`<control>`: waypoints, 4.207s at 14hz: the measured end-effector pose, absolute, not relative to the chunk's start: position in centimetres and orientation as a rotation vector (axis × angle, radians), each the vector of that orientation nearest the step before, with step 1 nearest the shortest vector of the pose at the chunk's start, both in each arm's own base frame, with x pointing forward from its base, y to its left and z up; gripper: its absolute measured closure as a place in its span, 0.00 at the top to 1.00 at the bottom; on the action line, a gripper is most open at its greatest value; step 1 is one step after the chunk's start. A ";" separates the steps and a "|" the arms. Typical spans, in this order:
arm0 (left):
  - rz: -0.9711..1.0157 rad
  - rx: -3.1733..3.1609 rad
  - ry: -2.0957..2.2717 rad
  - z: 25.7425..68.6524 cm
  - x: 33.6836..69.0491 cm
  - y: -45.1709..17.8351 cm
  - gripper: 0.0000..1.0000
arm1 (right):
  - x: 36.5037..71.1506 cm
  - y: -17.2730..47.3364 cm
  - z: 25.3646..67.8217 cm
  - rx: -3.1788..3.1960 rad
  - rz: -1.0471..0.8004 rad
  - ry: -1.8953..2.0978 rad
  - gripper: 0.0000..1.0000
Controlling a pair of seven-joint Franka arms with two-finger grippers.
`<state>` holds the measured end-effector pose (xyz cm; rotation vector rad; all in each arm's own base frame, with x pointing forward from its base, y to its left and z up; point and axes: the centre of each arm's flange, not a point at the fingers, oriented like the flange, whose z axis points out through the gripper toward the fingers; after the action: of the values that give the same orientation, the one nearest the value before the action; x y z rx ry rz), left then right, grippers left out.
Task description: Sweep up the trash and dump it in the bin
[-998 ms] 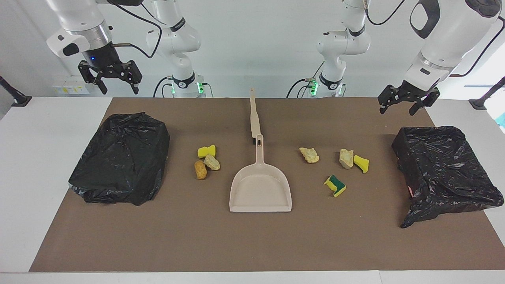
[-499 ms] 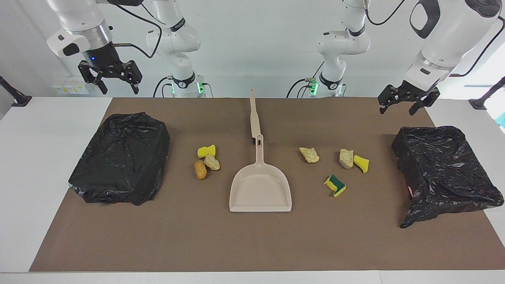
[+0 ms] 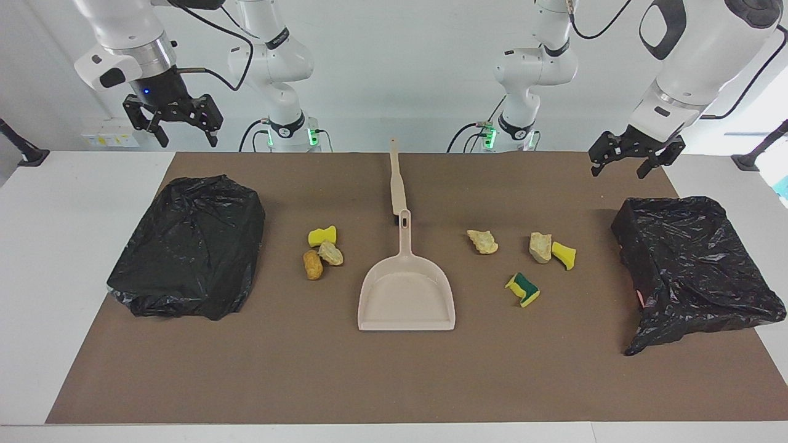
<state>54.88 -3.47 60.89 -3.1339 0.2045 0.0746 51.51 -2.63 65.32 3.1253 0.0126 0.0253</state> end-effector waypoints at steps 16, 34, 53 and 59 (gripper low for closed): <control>0.115 -3.123 0.407 56.3 50.2 -15.3 1.00 | 51.2 -2.4 65.0 3.126 0.012 0.020 1.00; 0.149 -3.150 0.222 39.6 27.7 -41.8 1.00 | 51.1 -2.4 64.8 3.127 0.004 0.021 1.00; 0.218 -3.113 -0.077 36.4 27.9 -43.7 0.26 | 49.8 -3.3 63.9 3.132 -0.045 -0.001 1.00; 0.235 -3.028 -0.320 40.7 35.5 -36.1 0.26 | 49.8 -2.5 63.8 3.131 -0.045 0.014 1.00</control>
<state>35.47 -36.10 40.66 -3.0278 -0.3203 0.2347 49.83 -2.51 63.77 3.1307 0.0145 -0.0451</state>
